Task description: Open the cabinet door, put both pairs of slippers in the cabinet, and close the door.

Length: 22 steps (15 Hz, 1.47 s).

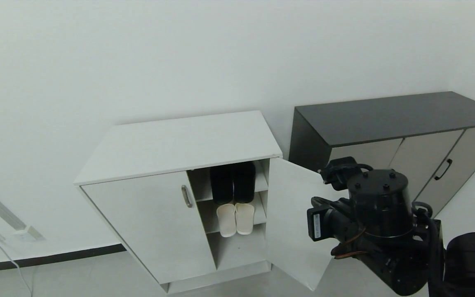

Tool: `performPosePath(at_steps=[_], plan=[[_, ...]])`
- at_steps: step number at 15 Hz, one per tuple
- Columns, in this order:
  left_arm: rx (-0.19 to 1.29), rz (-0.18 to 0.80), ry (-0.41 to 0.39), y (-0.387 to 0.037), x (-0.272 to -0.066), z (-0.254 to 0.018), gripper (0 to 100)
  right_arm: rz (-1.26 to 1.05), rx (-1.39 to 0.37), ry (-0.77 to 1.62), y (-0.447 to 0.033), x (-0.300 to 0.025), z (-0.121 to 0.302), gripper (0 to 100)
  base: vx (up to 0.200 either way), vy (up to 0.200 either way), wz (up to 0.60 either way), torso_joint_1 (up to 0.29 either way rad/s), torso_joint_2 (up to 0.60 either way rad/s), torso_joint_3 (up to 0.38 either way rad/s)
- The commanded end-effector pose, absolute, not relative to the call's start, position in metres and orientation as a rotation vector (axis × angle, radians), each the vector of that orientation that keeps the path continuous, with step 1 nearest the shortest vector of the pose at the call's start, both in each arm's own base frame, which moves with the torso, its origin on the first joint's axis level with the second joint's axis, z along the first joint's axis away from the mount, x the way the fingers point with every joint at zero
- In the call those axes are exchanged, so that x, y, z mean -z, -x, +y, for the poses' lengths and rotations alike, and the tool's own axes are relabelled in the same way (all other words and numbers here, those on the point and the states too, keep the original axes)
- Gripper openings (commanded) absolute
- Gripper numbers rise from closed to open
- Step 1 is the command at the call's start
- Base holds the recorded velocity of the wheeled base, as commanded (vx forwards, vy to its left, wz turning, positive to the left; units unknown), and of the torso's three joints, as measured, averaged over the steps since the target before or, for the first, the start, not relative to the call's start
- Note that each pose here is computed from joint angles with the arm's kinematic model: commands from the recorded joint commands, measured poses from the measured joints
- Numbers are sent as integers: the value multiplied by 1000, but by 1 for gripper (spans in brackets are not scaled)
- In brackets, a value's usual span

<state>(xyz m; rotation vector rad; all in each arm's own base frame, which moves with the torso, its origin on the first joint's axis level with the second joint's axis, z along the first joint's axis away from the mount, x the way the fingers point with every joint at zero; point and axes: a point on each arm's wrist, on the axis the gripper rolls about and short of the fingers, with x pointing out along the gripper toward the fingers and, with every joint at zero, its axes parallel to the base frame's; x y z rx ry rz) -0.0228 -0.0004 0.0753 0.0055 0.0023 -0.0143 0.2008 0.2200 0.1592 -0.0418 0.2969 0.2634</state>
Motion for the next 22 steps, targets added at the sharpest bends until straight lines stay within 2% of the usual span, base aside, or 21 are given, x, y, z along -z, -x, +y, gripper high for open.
performPosePath(at_steps=[1, 7, 11, 17, 22], plan=[[14, 3, -6, 23, -75, 0, 0, 298, -264, 43, -201, -159, 220, 0, -200, 0, 0, 7, 2, 7], [14, 3, -6, 23, -75, 0, 0, 306, -264, 62, -203, -155, 222, 0, 0, 0, 0, 0, 0, 0], [14, 3, -6, 23, -75, 0, 0, 260, -255, 68, -220, -161, 223, 0, 0, 0, 0, 0, 0, 0], [14, 3, -6, 23, -75, 0, 0, 241, -128, 12, -314, -181, 213, 0, 0, 0, 0, 0, 0, 0], [14, 3, -5, 23, -75, 0, 0, 254, -77, 0, -358, -179, 205, 0, 0, 0, 0, 0, 0, 0]])
